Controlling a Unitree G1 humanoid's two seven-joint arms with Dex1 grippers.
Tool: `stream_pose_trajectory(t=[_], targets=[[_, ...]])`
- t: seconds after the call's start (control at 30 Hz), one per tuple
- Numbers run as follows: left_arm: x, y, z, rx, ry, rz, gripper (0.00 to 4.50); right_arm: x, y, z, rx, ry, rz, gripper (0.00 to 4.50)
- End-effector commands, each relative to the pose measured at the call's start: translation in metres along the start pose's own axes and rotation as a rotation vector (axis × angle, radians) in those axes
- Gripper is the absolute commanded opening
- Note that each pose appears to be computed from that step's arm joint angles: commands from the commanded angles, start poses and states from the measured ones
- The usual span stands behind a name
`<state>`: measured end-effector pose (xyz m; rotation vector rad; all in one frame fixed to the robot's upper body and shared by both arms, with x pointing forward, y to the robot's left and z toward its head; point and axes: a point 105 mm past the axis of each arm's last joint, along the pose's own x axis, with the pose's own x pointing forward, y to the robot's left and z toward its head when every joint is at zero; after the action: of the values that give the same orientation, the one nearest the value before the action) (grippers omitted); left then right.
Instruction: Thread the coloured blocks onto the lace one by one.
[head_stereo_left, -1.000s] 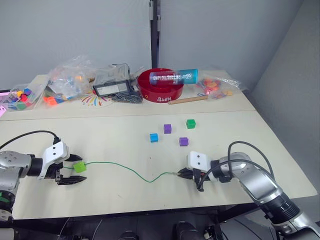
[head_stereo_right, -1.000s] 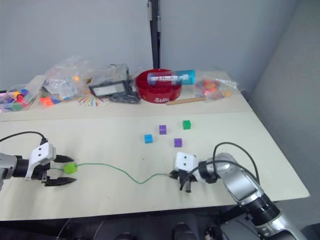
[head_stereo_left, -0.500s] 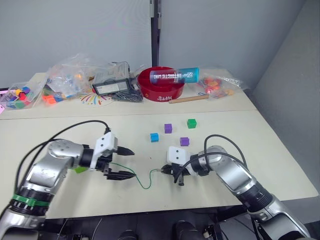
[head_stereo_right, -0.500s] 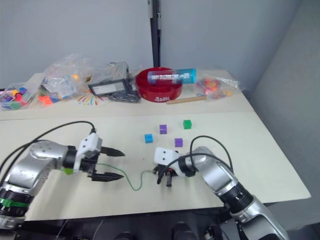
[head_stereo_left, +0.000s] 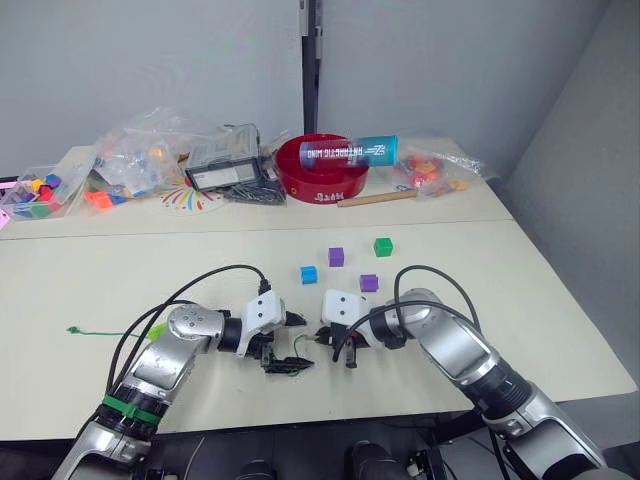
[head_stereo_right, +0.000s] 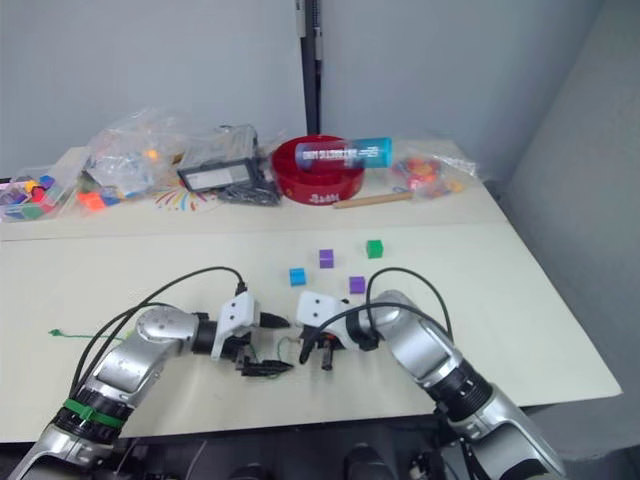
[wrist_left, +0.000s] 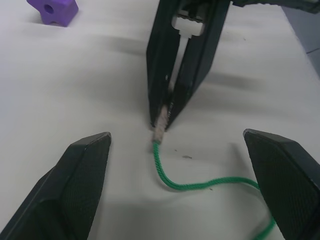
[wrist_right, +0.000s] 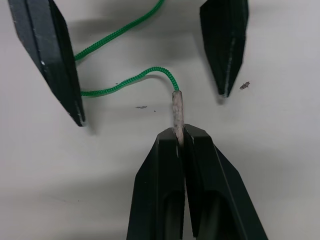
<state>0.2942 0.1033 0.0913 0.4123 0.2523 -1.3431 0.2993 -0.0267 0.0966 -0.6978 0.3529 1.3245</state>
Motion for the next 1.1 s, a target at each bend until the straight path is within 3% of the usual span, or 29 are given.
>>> stream_pose_trajectory(t=[0.03, 0.4, 0.87, 1.03, 1.1], targets=[[0.003, 0.001, 0.010, 0.033, -0.023, -0.009, 3.61, -0.001, 0.001, 0.002, -0.012, 0.005, -0.005, 0.00], [-0.001, 0.003, 0.008, 0.036, 0.001, 0.003, 0.03, -0.001, 0.001, 0.003, -0.015, 0.005, -0.007, 0.00], [-0.001, 0.006, 0.006, 0.034, 0.012, 0.014, 0.03, -0.003, 0.000, 0.001, -0.011, 0.008, -0.011, 0.00], [-0.009, 0.008, 0.017, 0.022, -0.023, 0.015, 0.03, -0.004, 0.000, 0.000, -0.009, 0.013, -0.015, 0.00], [-0.010, 0.005, 0.019, 0.016, -0.031, -0.009, 0.57, -0.004, 0.000, 0.000, -0.008, 0.013, -0.017, 0.00]])
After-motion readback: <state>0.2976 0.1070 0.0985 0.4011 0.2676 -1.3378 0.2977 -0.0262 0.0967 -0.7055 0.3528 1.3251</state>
